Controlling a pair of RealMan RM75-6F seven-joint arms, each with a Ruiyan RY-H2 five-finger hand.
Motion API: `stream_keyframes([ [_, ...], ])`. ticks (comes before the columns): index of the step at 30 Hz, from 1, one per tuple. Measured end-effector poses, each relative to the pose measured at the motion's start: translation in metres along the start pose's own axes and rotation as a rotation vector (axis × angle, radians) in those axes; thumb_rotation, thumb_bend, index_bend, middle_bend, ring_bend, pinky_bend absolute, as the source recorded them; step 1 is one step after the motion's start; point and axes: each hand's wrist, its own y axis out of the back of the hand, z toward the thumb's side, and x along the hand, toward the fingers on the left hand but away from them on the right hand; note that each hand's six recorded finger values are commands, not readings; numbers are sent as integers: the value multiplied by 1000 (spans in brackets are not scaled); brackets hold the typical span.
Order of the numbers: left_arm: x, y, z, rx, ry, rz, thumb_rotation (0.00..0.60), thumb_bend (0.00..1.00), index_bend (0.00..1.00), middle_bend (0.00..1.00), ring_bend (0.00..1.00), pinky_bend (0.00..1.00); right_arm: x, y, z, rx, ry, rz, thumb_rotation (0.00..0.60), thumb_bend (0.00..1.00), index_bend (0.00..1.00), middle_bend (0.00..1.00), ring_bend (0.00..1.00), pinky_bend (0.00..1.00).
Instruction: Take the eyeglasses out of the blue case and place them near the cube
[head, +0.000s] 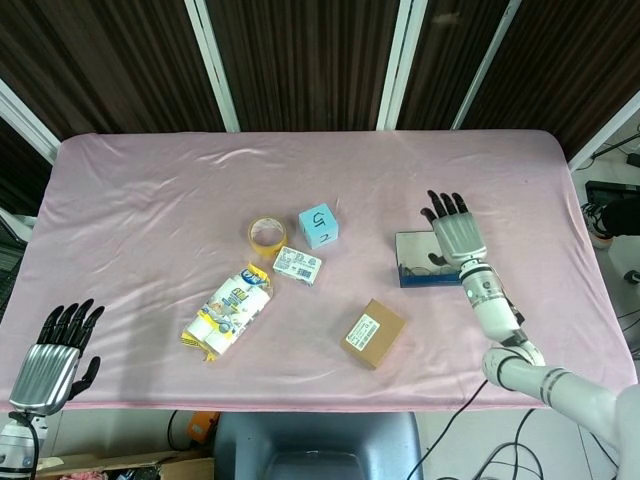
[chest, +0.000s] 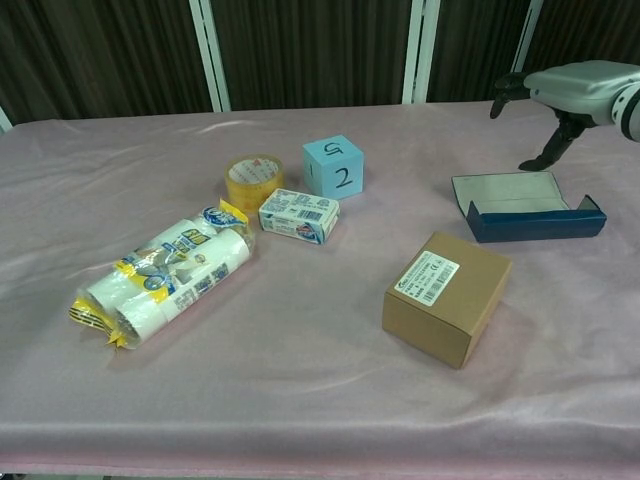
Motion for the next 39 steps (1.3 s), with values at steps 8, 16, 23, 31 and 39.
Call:
stream_keyframes([
  [8,-1,1,0,-5,-8,3,600,416,0,0,0,38,54,6,-7,-10,61,138,600,505,406,11,0,0],
  [16,-1,2,-2,-10,-5,6,600,414,0,0,0,38,56,-43,2,16,58,239,600,506,411,11,0,0],
  [23,-1,3,-2,-13,-5,7,600,416,0,0,0,38,45,-51,13,14,62,247,600,507,414,11,0,0],
  [31,-1,3,-3,-14,-5,5,600,415,0,0,0,38,40,-57,32,11,93,257,600,506,422,12,0,0],
  [39,-2,5,-4,-18,-2,12,600,415,0,0,0,38,47,-61,42,2,122,272,600,506,423,12,0,0],
])
